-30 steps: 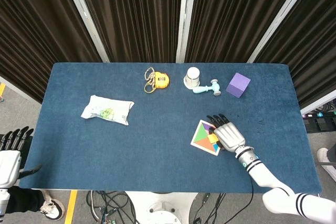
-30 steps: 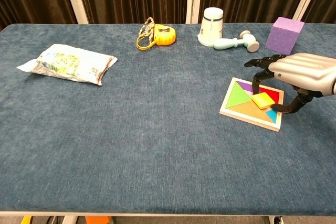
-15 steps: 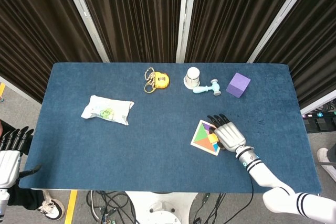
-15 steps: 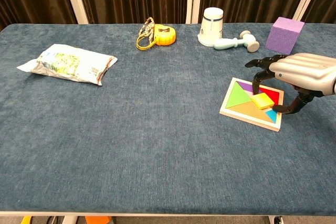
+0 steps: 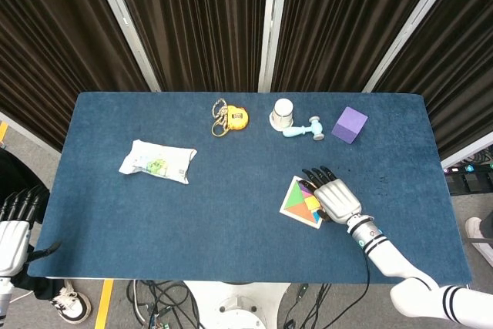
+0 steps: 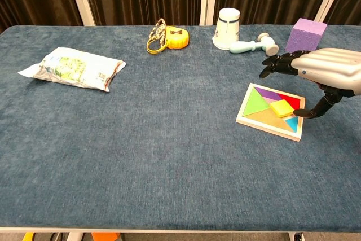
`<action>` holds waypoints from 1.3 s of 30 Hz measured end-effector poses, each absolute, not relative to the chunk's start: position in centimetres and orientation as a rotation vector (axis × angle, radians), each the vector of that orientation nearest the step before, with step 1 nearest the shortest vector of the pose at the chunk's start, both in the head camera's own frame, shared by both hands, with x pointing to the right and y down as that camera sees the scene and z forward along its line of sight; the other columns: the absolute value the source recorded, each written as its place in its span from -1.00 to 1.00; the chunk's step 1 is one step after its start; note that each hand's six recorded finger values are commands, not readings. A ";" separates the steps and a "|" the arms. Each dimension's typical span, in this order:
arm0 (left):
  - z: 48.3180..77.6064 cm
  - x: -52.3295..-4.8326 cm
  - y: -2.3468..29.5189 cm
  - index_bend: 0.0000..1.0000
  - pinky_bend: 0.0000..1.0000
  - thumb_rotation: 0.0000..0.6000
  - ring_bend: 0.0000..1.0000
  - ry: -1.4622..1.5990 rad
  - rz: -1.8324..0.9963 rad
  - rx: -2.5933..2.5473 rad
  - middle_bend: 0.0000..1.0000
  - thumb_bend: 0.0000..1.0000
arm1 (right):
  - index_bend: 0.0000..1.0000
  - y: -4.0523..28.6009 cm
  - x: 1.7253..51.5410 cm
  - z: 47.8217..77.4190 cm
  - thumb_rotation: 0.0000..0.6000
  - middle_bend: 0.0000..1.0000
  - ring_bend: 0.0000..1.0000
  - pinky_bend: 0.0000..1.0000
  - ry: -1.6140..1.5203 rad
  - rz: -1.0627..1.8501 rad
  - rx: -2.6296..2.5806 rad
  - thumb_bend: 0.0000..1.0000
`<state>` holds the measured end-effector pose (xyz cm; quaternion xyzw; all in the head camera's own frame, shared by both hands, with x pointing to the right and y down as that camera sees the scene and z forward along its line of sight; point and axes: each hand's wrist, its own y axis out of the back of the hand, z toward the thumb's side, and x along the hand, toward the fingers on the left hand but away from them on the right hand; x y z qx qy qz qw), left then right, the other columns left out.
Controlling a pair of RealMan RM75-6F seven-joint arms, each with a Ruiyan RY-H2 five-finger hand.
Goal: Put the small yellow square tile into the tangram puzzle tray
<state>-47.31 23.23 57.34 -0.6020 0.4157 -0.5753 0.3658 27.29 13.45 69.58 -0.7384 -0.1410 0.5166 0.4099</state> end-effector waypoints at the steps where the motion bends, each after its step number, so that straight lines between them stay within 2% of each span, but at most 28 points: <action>1: 57.3 -47.3 23.2 -0.81 -0.90 1.00 -1.00 1.070 -1.479 -1.547 -0.92 -1.00 | -0.74 13.6 27.3 69.6 1.00 -1.00 -1.00 -1.00 -0.351 1.303 -1.862 -0.46; 3: 57.3 -47.4 23.2 -0.81 -0.90 1.00 -1.00 1.071 -1.479 -1.547 -0.92 -1.00 | -0.75 13.9 27.5 69.6 1.00 -1.00 -1.00 -1.00 -0.342 1.308 -1.866 -0.39; 9: 57.4 -47.3 23.3 -0.81 -0.90 1.00 -1.00 1.068 -1.481 -1.550 -0.92 -1.00 | -0.75 14.8 28.4 69.4 0.99 -1.00 -1.00 -1.00 -0.346 1.327 -1.887 0.03; 14: 57.5 -47.2 23.3 -0.81 -0.90 1.00 -1.00 1.063 -1.481 -1.552 -0.92 -1.00 | -0.72 15.5 29.2 69.4 0.79 -1.00 -1.00 -1.00 -0.347 1.349 -1.905 0.35; 17: 57.5 -47.2 23.2 -0.81 -0.90 1.00 -1.00 1.061 -1.481 -1.552 -0.92 -1.00 | -0.72 15.7 29.5 69.7 0.70 -1.00 -1.00 -1.00 -0.348 1.358 -1.914 0.46; 21: 57.4 -47.2 23.2 -0.81 -0.90 1.00 -1.00 1.061 -1.483 -1.550 -0.92 -1.00 | -0.72 15.9 29.4 70.1 0.67 -1.00 -1.00 -1.00 -0.345 1.362 -1.923 0.53; 30: 57.5 -47.3 23.2 -0.81 -0.90 1.00 -1.00 1.066 -1.486 -1.556 -0.92 -1.00 | -0.71 15.7 29.2 70.8 0.64 -1.00 -1.00 -1.00 -0.323 1.369 -1.924 0.55; 39: 57.6 -47.3 23.3 -0.81 -0.90 1.00 -1.00 1.064 -1.486 -1.557 -0.92 -1.00 | -0.48 15.9 29.3 70.9 0.64 -1.00 -1.00 -1.00 -0.316 1.373 -1.924 0.57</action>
